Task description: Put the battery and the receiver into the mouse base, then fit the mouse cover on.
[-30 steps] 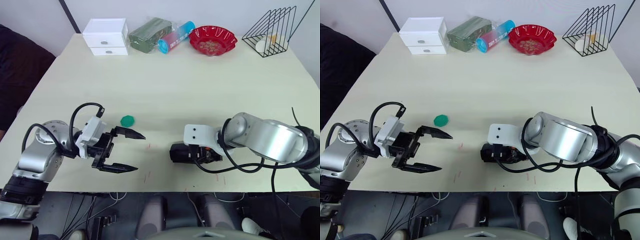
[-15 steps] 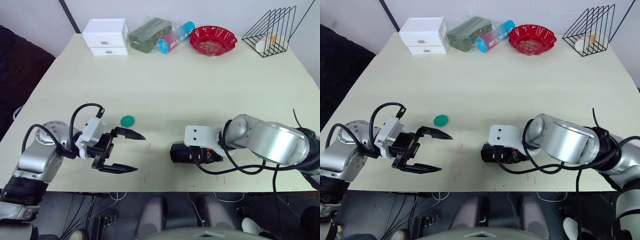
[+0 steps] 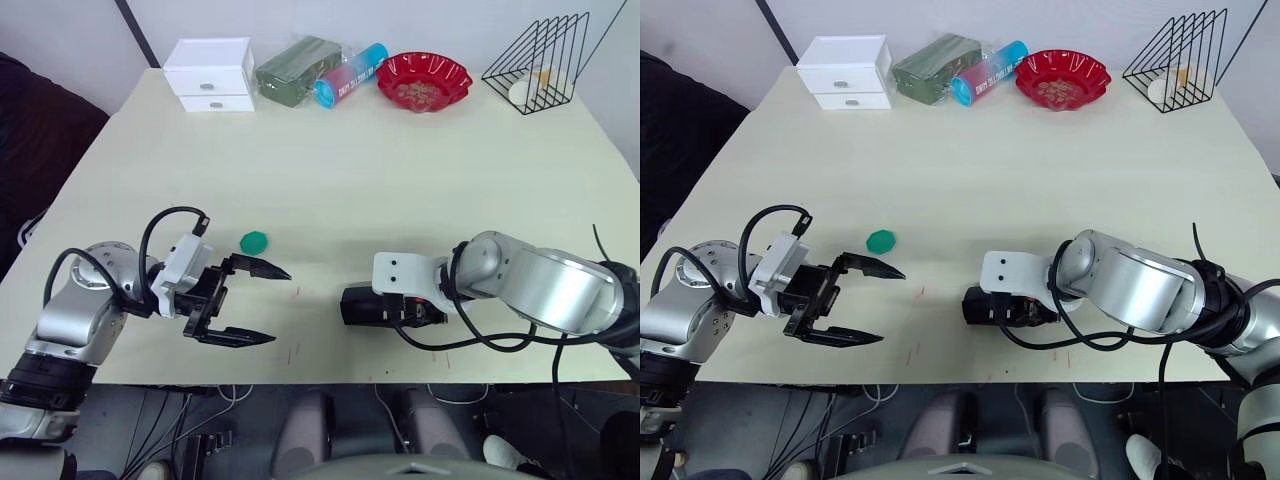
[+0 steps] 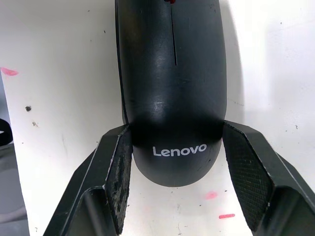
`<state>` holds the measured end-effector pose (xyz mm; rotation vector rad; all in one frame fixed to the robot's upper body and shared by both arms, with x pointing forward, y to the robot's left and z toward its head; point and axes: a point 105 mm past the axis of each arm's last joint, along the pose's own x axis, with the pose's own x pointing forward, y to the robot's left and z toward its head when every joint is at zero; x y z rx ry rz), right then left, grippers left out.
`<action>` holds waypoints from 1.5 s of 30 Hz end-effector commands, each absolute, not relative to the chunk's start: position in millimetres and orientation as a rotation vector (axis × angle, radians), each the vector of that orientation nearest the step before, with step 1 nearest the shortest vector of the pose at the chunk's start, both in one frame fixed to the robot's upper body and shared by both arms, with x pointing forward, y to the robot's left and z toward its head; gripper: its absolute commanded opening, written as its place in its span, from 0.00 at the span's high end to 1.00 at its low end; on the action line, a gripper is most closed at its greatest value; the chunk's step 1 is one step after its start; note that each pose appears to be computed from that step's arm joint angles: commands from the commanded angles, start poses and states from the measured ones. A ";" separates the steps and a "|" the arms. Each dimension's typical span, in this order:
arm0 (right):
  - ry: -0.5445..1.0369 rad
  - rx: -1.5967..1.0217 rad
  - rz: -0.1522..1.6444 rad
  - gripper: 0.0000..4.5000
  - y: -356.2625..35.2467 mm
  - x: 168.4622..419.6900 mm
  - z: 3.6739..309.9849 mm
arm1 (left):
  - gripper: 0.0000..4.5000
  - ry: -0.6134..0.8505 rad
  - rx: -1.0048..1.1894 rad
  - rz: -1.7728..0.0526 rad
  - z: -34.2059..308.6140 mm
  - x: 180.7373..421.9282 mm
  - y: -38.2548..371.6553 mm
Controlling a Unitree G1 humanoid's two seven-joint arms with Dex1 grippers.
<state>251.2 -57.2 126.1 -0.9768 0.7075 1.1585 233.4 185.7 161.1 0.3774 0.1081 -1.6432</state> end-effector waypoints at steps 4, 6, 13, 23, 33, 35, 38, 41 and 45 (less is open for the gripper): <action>0.720 -0.978 1.168 0.50 -56.0 247.6 123.9 | 0.00 0.093 0.410 -1.695 166.3 228.3 183.1; 0.716 -0.982 1.172 0.50 -54.8 248.0 125.4 | 0.00 0.092 0.410 -1.695 166.3 228.4 183.0; 0.703 -0.978 1.173 0.50 -50.5 250.7 130.6 | 0.00 0.092 0.408 -1.693 165.7 227.7 183.7; 0.697 -0.988 1.176 0.50 -47.2 251.6 136.7 | 0.00 0.090 0.405 -1.694 165.8 227.3 183.4; 0.698 -0.991 1.167 0.50 -49.3 252.1 137.7 | 0.00 0.087 0.410 -1.692 165.4 229.5 183.5; 0.692 -0.987 1.160 0.50 -49.0 253.6 138.1 | 0.00 0.087 0.411 -1.692 165.1 229.7 183.6; 0.696 -0.986 1.161 0.50 -49.5 252.9 137.7 | 0.00 0.088 0.410 -1.693 164.9 229.4 183.6; 0.698 -0.992 1.167 0.50 -49.5 252.0 137.0 | 0.00 0.089 0.410 -1.693 164.4 229.2 183.8; 0.691 -0.989 1.159 0.21 -48.9 253.4 136.3 | 0.00 0.090 0.409 -1.692 164.0 229.2 184.4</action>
